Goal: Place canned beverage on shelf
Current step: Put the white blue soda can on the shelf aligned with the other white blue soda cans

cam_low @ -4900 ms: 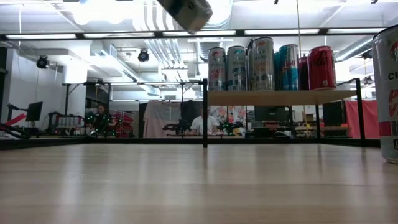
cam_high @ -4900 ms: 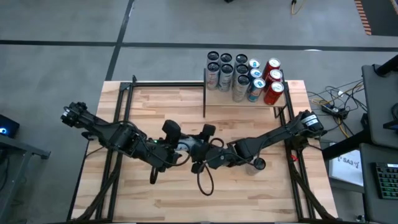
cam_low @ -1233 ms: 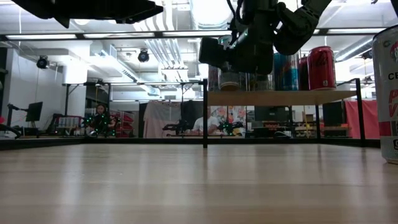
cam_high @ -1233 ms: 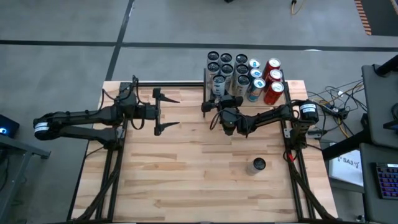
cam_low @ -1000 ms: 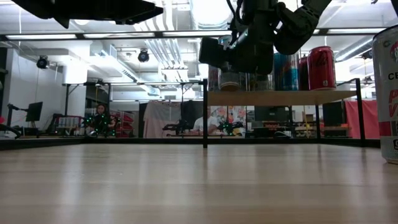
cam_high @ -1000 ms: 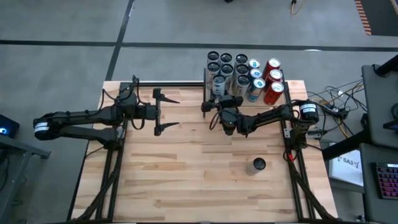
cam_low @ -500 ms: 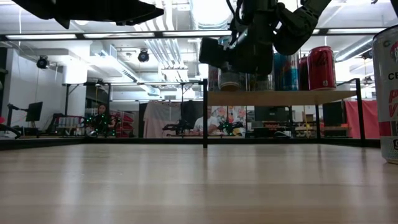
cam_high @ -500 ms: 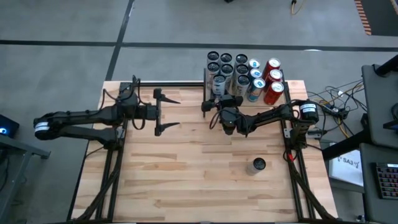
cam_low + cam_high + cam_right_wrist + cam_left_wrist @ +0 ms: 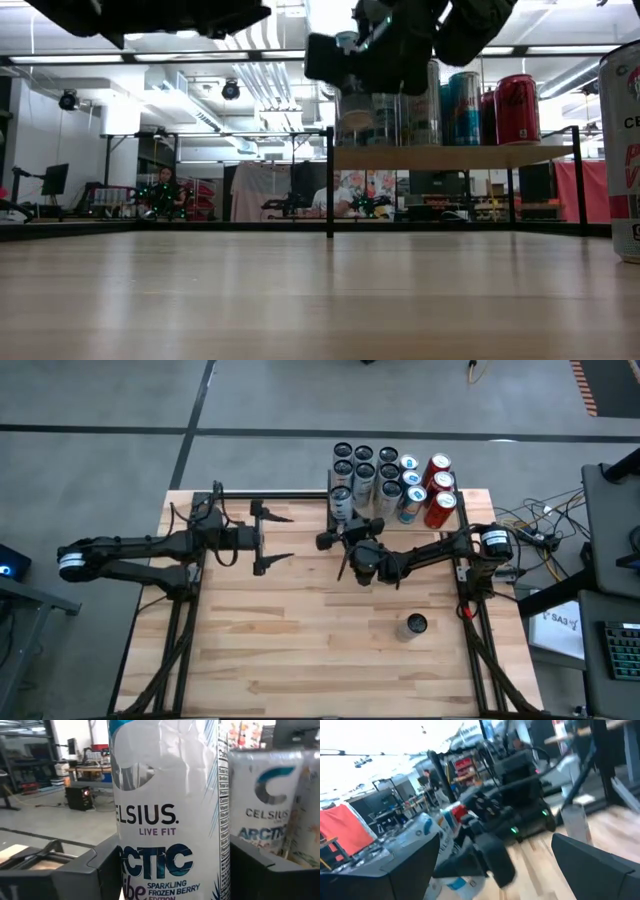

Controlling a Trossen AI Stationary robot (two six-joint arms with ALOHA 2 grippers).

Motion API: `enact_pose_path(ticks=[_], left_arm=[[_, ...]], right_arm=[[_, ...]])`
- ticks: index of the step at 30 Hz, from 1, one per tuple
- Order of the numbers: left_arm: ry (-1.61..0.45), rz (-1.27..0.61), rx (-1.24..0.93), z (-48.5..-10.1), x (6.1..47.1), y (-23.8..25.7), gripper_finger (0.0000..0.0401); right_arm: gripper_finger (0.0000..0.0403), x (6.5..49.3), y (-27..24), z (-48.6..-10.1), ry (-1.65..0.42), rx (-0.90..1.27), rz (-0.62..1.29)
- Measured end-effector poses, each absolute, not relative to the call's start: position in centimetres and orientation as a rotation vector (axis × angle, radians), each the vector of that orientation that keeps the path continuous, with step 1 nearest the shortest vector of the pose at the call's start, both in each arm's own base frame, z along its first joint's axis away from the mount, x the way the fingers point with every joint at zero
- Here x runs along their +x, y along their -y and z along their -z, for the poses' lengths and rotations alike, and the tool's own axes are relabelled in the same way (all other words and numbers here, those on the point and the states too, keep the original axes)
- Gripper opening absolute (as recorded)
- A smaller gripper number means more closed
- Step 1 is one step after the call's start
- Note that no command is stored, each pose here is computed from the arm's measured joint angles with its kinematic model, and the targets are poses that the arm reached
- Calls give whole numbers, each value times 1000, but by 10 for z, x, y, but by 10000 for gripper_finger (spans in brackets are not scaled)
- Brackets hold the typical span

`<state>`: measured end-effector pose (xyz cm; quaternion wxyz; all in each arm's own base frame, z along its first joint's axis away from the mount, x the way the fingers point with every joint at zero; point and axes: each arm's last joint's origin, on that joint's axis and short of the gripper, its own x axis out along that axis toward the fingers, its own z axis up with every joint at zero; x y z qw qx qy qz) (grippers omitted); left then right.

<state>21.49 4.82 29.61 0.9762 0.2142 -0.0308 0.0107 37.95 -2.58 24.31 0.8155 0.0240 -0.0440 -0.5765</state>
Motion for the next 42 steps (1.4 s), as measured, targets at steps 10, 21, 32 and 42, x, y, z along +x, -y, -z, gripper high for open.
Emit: enact_pose_path(ticks=[10,21,32,42], left_arm=[[198,-31,286,-298,231,-52,368],[271,4,175,-281,262,-59,368],[302,-88,69,-266,288,-69,368],[312,-234,3,-264,289,-74,369]], right_arm=[[246,386,-9,-258,30,-73,1143],[246,385,-24,-257,-35,-174,1105],[247,381,-25,-255,-106,-247,1171],[247,383,-25,-253,-105,-268,1115]])
